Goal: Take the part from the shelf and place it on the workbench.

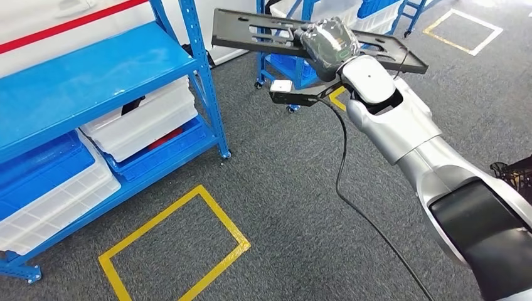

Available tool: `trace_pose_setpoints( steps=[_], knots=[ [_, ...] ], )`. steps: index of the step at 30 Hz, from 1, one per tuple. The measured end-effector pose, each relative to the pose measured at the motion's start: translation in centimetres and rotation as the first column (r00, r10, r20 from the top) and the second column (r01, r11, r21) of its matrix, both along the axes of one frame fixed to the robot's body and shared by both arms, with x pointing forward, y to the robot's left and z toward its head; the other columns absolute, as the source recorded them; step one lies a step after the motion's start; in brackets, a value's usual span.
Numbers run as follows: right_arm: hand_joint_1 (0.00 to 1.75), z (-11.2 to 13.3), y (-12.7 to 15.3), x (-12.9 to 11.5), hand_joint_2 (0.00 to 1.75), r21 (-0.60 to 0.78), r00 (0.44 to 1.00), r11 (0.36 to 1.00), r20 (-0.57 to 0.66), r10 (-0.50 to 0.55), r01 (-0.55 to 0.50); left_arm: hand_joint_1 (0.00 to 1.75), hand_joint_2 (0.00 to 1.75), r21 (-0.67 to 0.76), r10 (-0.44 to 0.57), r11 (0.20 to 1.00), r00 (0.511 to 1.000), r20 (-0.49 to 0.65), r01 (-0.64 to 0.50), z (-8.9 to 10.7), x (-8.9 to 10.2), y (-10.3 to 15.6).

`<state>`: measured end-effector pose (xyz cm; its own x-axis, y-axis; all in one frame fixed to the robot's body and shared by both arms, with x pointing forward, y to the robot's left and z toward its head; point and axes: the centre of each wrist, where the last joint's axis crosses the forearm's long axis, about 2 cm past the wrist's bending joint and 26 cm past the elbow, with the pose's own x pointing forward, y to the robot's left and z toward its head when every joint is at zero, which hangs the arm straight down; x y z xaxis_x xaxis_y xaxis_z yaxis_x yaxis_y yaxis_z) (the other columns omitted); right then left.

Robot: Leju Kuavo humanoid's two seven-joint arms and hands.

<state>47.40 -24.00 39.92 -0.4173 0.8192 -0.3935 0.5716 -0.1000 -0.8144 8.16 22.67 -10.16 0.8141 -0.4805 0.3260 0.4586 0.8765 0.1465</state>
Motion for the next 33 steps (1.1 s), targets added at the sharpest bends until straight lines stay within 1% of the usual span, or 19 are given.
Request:
trace_pose_setpoints(
  steps=[6, 9, 13, 17, 21, 26, 33],
  knots=[
    [1.75, -0.6, 0.0, -0.1, 1.75, -0.002, 1.0, 1.0, -0.012, -0.003, 0.003, 0.0, 1.75, -0.003, -0.003, 1.0, 1.0, 0.0, 0.003, 0.0, 0.1, 0.0],
    [1.75, -0.6, -0.1, -0.1, 1.75, 0.0, 1.0, 1.0, -0.009, -0.006, 0.006, 0.0, 1.75, 0.0, -0.005, 1.0, 1.0, -0.004, 0.005, 0.0, 0.0, 0.1],
    [1.75, -0.7, -0.7, -0.1, 1.75, -0.001, 1.0, 1.0, -0.012, -0.021, 0.021, 0.0, 1.75, -0.001, -0.006, 1.0, 1.0, -0.004, 0.006, 0.0, 0.1, 0.1],
    [1.75, -0.3, -1.2, 0.0, 1.75, 0.005, 0.999, 0.999, -0.005, -0.032, 0.032, 0.0, 1.75, -0.003, -0.008, 1.0, 1.0, -0.005, 0.008, 0.0, 0.2, 0.0],
    [1.75, -0.3, -1.3, 0.0, 1.75, 0.0, 0.999, 0.999, -0.015, -0.035, 0.035, 0.0, 1.75, -0.005, -0.001, 1.0, 1.0, -0.009, 0.001, 0.0, 0.0, -0.1],
    [1.75, 0.4, -1.2, 0.0, 1.75, -0.001, 1.0, 1.0, -0.004, -0.03, 0.03, 0.0, 1.75, -0.004, 0.002, 1.0, 1.0, -0.002, -0.002, 0.0, 0.1, -0.1],
    [1.75, 0.4, -1.0, 0.1, 1.75, 0.003, 1.0, 1.0, -0.008, -0.027, 0.027, 0.0, 1.75, -0.005, 0.003, 1.0, 1.0, -0.006, -0.003, 0.0, 0.0, -0.1]
  ],
)
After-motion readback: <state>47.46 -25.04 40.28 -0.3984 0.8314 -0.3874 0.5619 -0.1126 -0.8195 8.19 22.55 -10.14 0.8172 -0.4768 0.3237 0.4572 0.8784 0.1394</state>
